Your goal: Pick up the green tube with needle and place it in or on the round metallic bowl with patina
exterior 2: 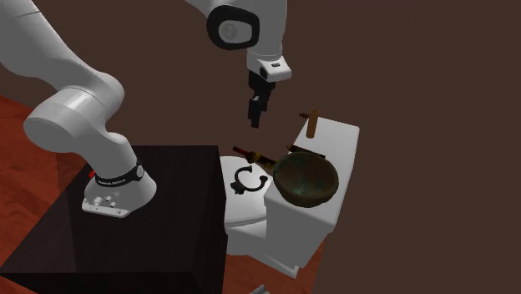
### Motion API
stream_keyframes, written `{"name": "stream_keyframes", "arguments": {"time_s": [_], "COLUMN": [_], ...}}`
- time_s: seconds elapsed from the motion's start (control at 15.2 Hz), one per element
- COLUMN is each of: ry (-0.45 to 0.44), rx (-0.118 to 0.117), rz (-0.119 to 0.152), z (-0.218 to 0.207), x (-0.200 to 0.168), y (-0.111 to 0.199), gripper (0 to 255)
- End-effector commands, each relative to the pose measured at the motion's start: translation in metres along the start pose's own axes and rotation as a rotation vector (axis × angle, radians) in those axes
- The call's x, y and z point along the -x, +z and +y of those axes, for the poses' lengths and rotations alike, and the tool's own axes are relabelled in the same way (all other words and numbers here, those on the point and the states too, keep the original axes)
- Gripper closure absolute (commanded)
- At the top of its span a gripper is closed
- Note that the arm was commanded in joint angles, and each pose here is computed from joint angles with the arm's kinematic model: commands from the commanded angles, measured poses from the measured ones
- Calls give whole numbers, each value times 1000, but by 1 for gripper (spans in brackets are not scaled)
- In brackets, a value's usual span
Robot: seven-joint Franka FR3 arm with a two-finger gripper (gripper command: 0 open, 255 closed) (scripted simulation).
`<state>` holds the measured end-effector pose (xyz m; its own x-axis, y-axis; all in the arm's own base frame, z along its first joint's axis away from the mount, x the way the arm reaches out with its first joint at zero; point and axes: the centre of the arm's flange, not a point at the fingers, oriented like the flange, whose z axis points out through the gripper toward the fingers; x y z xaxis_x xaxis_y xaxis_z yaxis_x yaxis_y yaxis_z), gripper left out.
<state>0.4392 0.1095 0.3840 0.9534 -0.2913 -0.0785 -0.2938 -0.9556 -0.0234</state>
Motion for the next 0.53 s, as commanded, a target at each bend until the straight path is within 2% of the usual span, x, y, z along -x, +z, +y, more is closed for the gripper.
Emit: {"name": "stream_keyframes", "arguments": {"time_s": [0.0,0.46], "ry": [33,141], "rx": [-6,-19], "rz": [14,56], "z": [-10,-46], "x": [-19,-79], "y": [18,71], "gripper": [0,0]}}
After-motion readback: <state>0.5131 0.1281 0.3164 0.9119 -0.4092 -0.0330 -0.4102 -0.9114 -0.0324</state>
